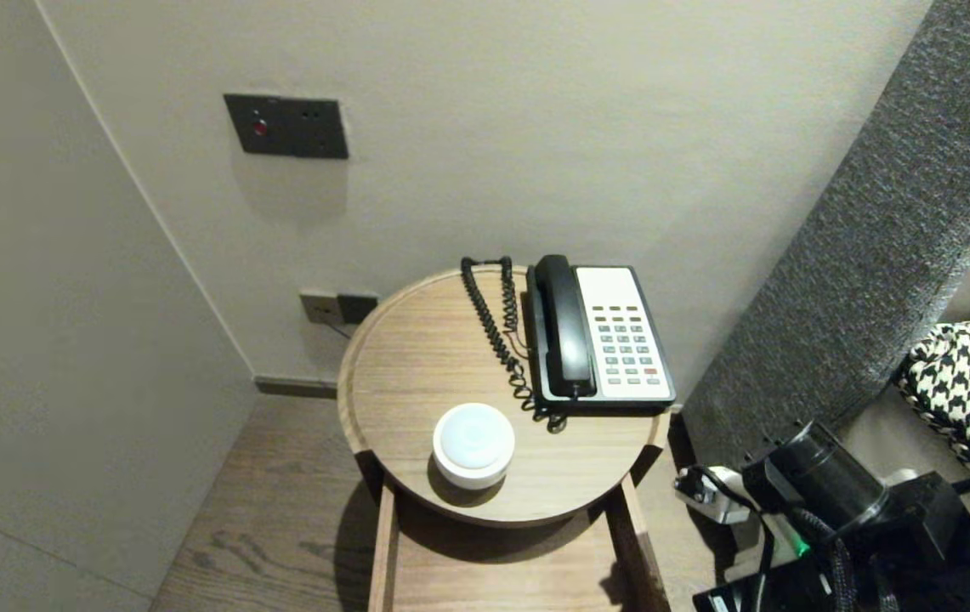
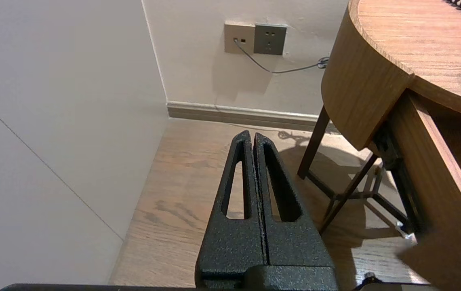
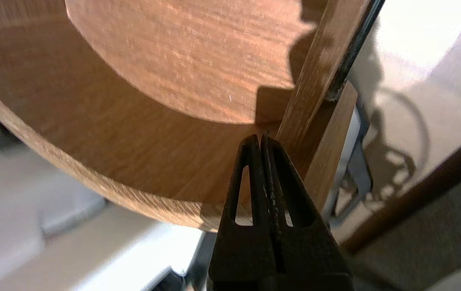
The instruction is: Open the nightstand drawer, then put the remote controls on the table in the drawer one by one
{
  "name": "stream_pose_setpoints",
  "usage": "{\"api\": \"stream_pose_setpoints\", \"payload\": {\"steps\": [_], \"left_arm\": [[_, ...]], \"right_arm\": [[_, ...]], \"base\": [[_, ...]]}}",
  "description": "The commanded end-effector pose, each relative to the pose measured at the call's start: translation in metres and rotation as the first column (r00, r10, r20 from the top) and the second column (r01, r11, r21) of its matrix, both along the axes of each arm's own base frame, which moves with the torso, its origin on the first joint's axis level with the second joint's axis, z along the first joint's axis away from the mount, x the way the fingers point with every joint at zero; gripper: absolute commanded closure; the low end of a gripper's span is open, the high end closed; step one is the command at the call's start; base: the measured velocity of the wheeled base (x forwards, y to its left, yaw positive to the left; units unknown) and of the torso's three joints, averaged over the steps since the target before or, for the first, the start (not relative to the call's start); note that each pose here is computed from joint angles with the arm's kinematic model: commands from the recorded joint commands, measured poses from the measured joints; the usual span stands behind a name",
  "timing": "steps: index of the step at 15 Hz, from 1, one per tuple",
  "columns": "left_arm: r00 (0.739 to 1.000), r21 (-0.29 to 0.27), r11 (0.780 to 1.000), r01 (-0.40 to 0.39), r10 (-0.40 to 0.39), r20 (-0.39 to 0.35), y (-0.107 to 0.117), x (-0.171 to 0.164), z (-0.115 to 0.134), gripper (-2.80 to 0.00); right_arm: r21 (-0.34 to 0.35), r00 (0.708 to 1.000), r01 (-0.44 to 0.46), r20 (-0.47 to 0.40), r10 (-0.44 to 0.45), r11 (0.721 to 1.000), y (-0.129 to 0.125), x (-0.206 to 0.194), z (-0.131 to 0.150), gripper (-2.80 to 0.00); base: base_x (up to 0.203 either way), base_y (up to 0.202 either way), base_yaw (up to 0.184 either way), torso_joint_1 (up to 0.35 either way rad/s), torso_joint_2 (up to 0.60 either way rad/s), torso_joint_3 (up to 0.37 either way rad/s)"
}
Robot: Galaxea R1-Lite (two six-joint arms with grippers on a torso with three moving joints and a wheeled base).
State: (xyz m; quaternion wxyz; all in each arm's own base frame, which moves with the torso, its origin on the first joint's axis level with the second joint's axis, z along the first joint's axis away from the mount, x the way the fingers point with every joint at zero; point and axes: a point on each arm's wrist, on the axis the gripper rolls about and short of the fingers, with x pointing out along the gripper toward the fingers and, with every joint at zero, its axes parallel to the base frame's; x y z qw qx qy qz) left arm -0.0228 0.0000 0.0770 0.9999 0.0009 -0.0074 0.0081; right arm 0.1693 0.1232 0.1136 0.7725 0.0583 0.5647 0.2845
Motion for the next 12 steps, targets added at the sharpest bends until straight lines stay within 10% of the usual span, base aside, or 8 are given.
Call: {"api": "stream_pose_setpoints", "payload": {"steps": [1,12], "left_arm": [[1.000,0.000,1.000,-0.001,0.001,0.002,0.000,0.000,0.000,0.00],[1.000,0.000,1.000,-0.001,0.001,0.002,0.000,0.000,0.000,0.00]], "right_arm": [[0.005,1.000,-0.022,0.007,0.022,1.000,-0.002,-0.011,0.002,0.00],[0.143,0.975,0.069,0.201,-0.097,0.987,-0.005,0.021,0.059,0.00]], "base": [[0.000,0.000,0.000,0.000,0.00,0.000],[0.000,0.000,0.000,0.000,0.00,0.000]]}}
